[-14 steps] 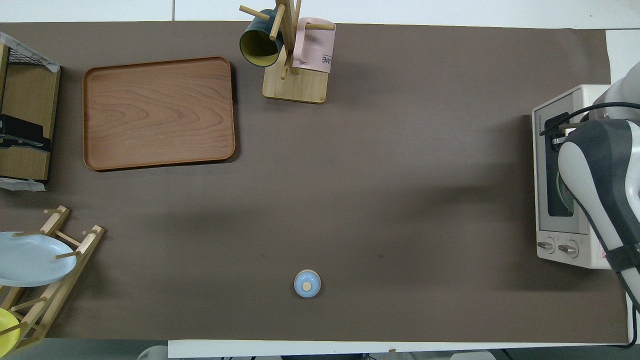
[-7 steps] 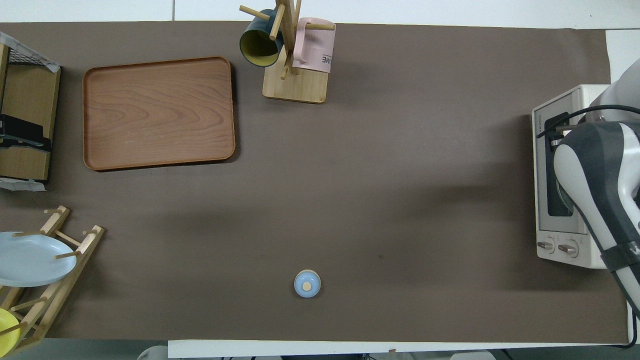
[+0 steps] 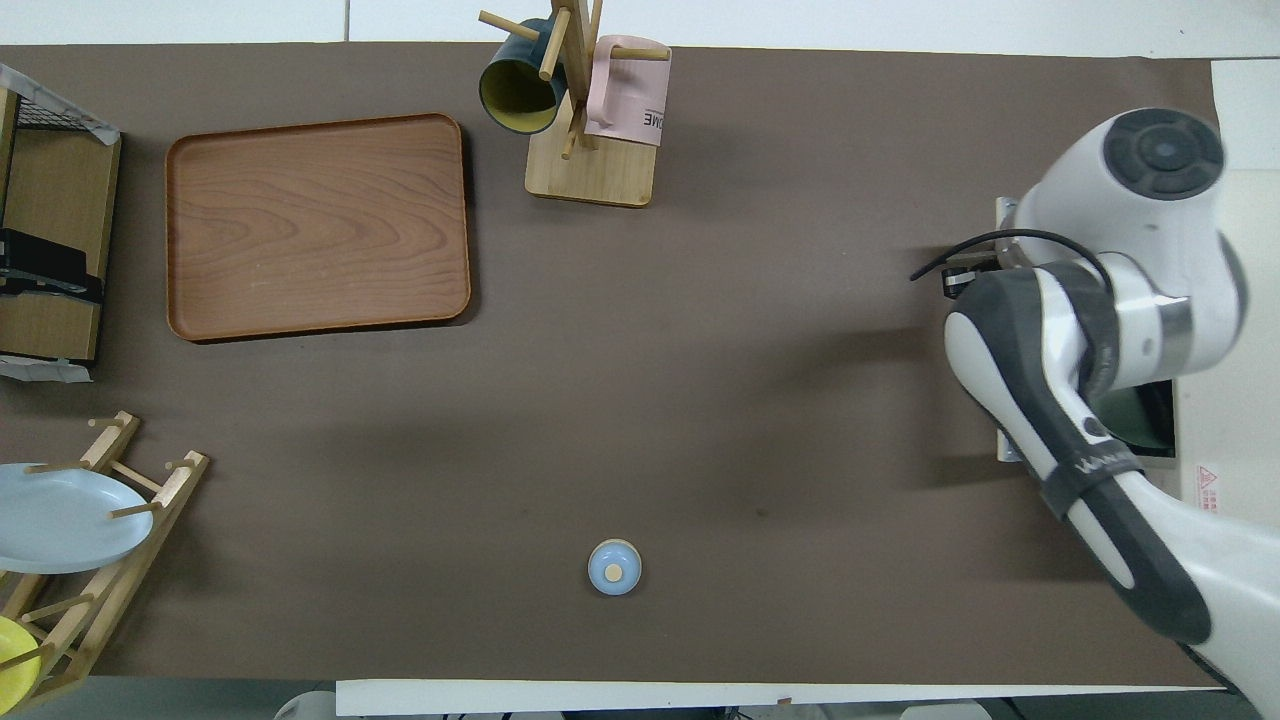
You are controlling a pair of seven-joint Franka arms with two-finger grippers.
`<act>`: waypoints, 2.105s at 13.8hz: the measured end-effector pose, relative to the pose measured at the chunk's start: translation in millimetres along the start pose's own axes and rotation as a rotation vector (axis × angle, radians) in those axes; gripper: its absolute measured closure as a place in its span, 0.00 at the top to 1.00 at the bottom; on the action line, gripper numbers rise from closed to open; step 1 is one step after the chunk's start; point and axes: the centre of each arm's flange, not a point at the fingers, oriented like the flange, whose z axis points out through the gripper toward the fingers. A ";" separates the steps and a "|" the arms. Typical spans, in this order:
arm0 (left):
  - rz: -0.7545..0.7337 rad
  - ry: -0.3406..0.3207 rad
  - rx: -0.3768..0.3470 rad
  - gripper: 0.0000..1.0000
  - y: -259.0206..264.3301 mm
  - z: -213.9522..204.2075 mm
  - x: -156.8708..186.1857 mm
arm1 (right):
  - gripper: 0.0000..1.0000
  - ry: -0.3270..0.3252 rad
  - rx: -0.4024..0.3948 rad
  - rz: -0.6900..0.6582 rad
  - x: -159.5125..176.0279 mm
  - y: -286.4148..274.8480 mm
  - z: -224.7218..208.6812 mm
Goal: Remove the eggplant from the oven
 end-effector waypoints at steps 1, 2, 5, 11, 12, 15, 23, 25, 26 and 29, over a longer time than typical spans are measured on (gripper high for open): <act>0.000 0.000 0.000 1.00 0.0 0.0 0.0 | 0.01 -0.009 0.007 0.009 3.6 -6.6 14.4; 0.000 0.000 0.000 1.00 0.0 0.0 0.0 | 0.01 -0.008 0.041 0.028 6.5 -10.7 20.6; 0.000 0.000 0.000 1.00 0.0 0.0 0.0 | 0.03 0.024 0.160 0.067 9.8 -45.2 1.7; 0.000 0.000 0.000 1.00 0.0 0.0 0.0 | 0.62 -0.146 0.060 0.102 -23.9 -5.2 -69.1; 0.000 0.000 0.000 1.00 0.0 0.0 0.0 | 0.71 -0.168 0.024 0.112 -30.8 12.6 -65.9; 0.000 0.000 0.000 1.00 0.0 0.0 0.0 | 0.69 -0.206 -0.035 0.107 -46.6 39.1 -31.9; 0.000 0.000 0.000 1.00 0.0 0.0 0.0 | 0.28 -0.174 -0.113 0.015 -64.6 57.0 7.2; 0.000 0.000 0.000 1.00 0.0 0.0 0.0 | 0.03 -0.157 -0.127 -0.008 -63.4 50.5 -0.8; 0.000 0.000 0.000 1.00 0.0 0.0 0.0 | 0.02 -0.150 -0.135 -0.027 -61.8 39.3 -10.8; 0.000 0.000 0.000 1.00 0.0 0.0 0.0 | 0.02 -0.129 -0.177 0.005 -61.1 -57.1 -73.0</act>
